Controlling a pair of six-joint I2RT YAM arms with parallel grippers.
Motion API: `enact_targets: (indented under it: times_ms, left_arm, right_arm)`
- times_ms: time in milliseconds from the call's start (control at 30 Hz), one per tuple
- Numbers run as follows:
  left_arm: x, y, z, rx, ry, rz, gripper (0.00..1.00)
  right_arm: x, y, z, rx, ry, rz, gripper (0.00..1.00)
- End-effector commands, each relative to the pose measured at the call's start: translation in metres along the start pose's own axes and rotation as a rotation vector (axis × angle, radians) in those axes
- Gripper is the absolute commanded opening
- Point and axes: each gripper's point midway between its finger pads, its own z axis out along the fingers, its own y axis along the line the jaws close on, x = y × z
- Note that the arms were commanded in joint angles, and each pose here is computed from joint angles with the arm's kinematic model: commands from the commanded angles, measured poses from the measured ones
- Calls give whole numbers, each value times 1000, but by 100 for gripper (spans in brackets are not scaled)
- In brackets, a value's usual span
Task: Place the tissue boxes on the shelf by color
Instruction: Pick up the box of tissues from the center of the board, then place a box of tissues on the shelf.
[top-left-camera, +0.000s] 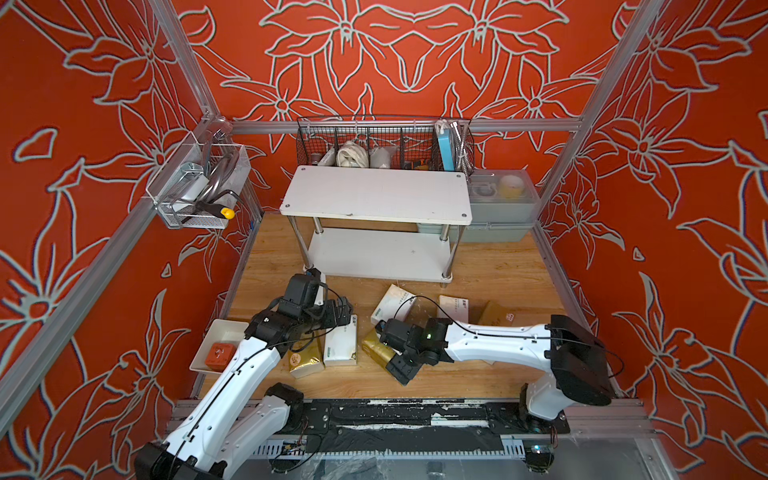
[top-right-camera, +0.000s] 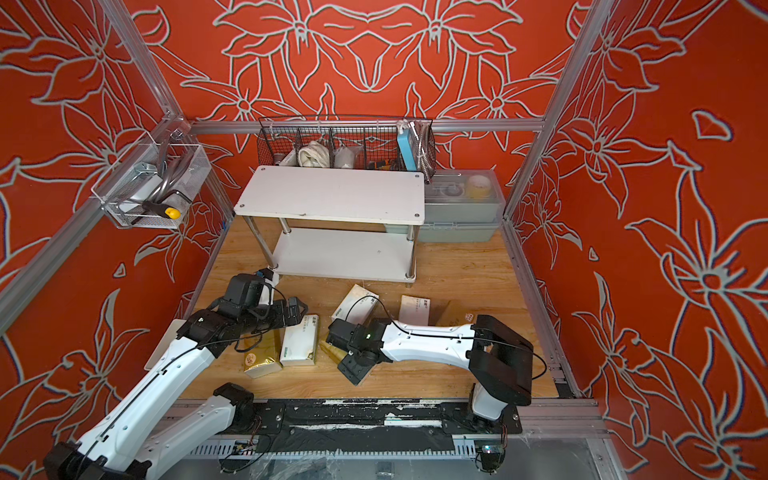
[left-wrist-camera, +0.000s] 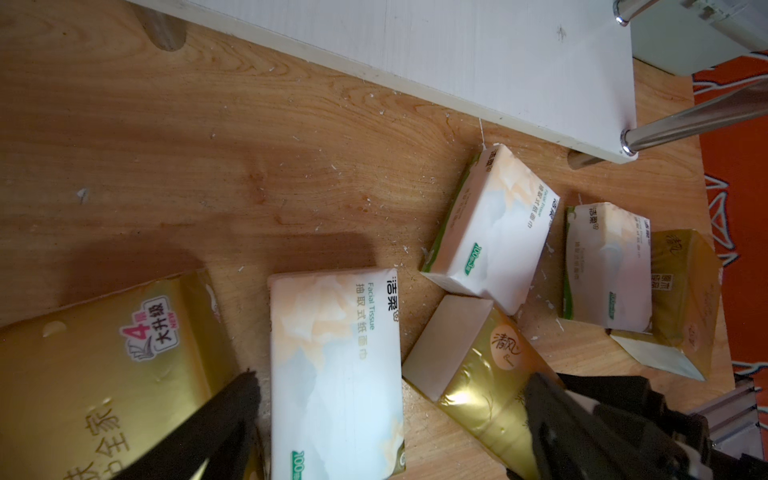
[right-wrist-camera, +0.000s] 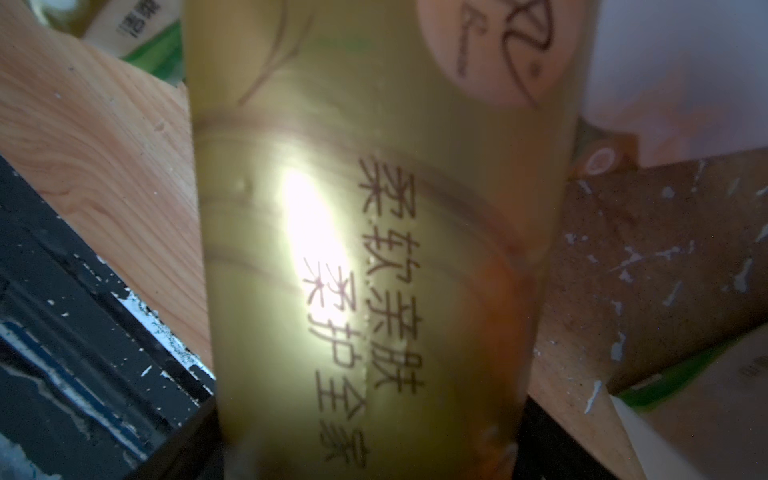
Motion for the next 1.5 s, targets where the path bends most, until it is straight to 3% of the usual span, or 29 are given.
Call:
enact_targets:
  times_ms: [0,167,433,633,833,1100,1467]
  left_arm:
    - [2,1,0,-2,-8,14,98]
    - [3,2,0,-5,-6,17,98]
    - [-1,1,-5,-8,-18,20,98]
    - [-7,-1,-11,-9,-39,22,98]
    - [-11,-2,-14,-10,-53,21,98]
    - [-13,-4,-14,-4,-54,16,98]
    - [-12,-5,-13,1,-47,21,98]
  right_arm:
    - [12,1,-1,-17,19,21,81]
    - [15,0,-13,-28,3,48,73]
    - [7,-4,-52,-42,-83,97,71]
    - [-14,-17,-88,1,-187,152,71]
    - [-49,-50,-114,73,-301,301,70]
    - [-81,-118,-110,152,-401,597,69]
    - [-116,-180,-97,346,-475,768,69]
